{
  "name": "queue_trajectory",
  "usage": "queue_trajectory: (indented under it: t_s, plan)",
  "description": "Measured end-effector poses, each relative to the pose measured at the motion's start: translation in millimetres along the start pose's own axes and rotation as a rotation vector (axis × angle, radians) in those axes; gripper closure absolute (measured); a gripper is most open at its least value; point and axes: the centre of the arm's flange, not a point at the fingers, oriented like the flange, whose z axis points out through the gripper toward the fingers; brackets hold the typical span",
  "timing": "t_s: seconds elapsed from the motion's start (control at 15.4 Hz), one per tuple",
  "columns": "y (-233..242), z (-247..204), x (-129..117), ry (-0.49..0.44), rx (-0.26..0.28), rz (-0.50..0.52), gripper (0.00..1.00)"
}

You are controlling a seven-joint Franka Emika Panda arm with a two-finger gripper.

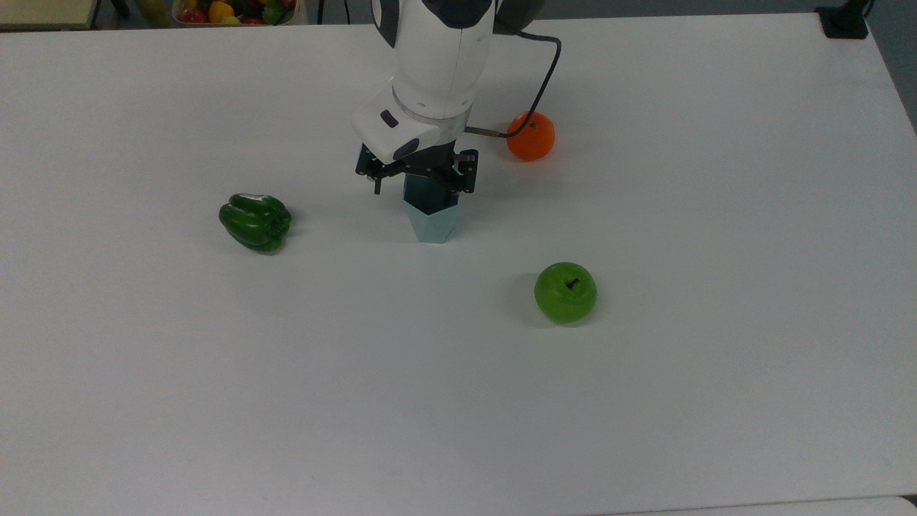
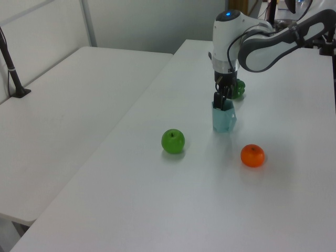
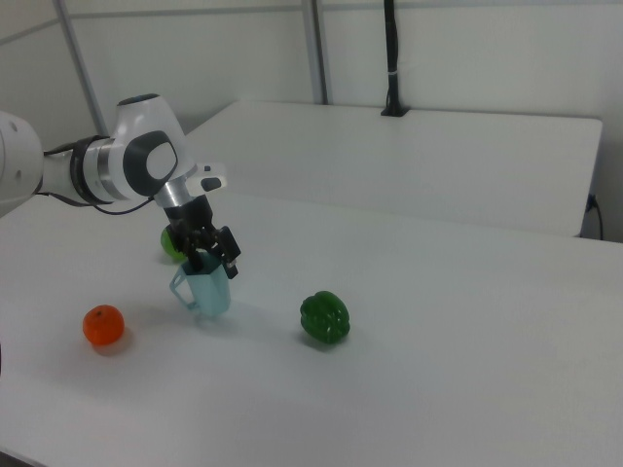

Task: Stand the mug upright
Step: 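Open the gripper and lift it away from the mug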

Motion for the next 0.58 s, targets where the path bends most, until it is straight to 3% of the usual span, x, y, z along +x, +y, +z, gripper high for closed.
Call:
queue_trajectory:
  t_s: [0.13, 0.32, 0.58]
  plan:
    - [13.3, -13.6, 2.2, 0.021, 0.001, 0.022, 0.00]
    - [34.0, -47.0, 0.7, 0.046, 0.043, 0.080, 0.00]
    - [68.6, -96.9, -12.8, 0.047, 0.061, 0.125, 0.00]
